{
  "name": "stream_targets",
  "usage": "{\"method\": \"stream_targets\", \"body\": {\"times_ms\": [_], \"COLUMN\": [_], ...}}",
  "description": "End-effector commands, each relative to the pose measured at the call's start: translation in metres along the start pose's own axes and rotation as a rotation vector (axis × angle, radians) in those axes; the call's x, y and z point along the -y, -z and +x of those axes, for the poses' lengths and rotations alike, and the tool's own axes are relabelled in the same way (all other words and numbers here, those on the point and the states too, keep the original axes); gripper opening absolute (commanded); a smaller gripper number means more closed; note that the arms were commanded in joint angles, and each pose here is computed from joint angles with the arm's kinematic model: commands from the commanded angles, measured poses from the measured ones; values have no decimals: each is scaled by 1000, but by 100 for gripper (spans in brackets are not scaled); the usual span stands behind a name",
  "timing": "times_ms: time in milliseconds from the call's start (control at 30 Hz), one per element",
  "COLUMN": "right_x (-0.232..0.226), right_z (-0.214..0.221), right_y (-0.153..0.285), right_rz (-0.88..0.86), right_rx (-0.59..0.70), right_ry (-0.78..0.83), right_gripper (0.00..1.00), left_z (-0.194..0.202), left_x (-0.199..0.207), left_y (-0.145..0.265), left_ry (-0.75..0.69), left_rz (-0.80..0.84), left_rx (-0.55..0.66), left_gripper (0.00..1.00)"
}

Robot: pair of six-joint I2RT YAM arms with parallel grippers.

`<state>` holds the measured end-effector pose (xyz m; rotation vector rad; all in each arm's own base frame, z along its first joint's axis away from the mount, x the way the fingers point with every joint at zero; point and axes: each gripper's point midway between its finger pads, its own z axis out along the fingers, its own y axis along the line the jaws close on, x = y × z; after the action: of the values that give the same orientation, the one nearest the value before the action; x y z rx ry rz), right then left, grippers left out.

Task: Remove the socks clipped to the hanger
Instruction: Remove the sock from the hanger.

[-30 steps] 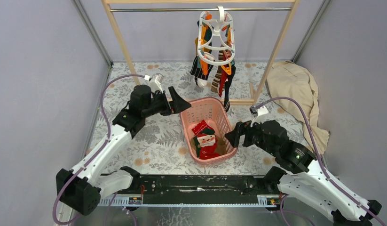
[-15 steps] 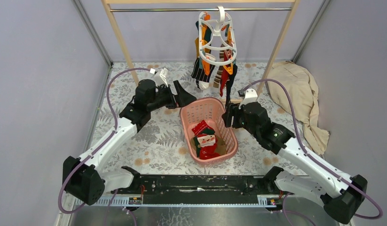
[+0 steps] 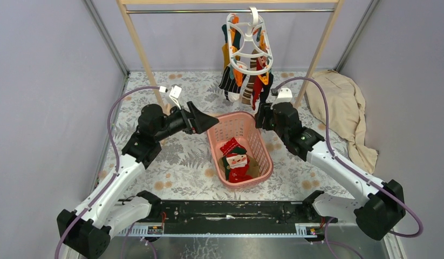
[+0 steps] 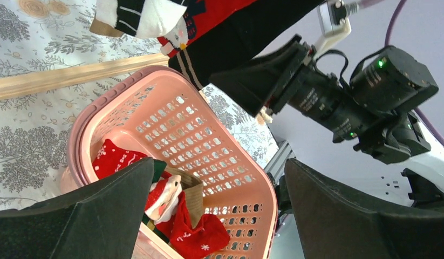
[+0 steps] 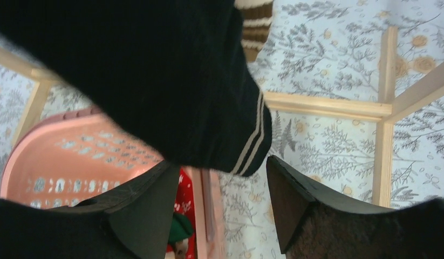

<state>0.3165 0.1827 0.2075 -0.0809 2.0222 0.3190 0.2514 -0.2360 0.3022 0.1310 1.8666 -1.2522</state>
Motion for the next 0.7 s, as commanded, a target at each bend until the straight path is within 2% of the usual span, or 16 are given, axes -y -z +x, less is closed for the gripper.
{"method": "stream_targets", "body": {"times_ms": [0, 167, 467, 533, 667], "right_x": [7, 15, 22, 23, 27], "right_z": [-52, -60, -66, -67, -69], "right_y": [-10, -27, -31, -27, -15], "right_rz": [33, 1, -54, -51, -40], "right_rx": [158, 161, 164, 167, 172], "right_ry": [-47, -82, -89, -84, -77], "right_gripper": [67, 64, 28, 15, 5], "left_z": [5, 6, 6, 5, 7], "left_x": [10, 11, 14, 15, 15], "left_y": [7, 11, 10, 11, 12], "left_ry": [-4, -4, -4, -5, -2], "left_rz": [49, 53, 62, 64, 58], "left_rx": [11, 15, 9, 10, 4], "left_gripper": [99, 99, 99, 99, 99]}}
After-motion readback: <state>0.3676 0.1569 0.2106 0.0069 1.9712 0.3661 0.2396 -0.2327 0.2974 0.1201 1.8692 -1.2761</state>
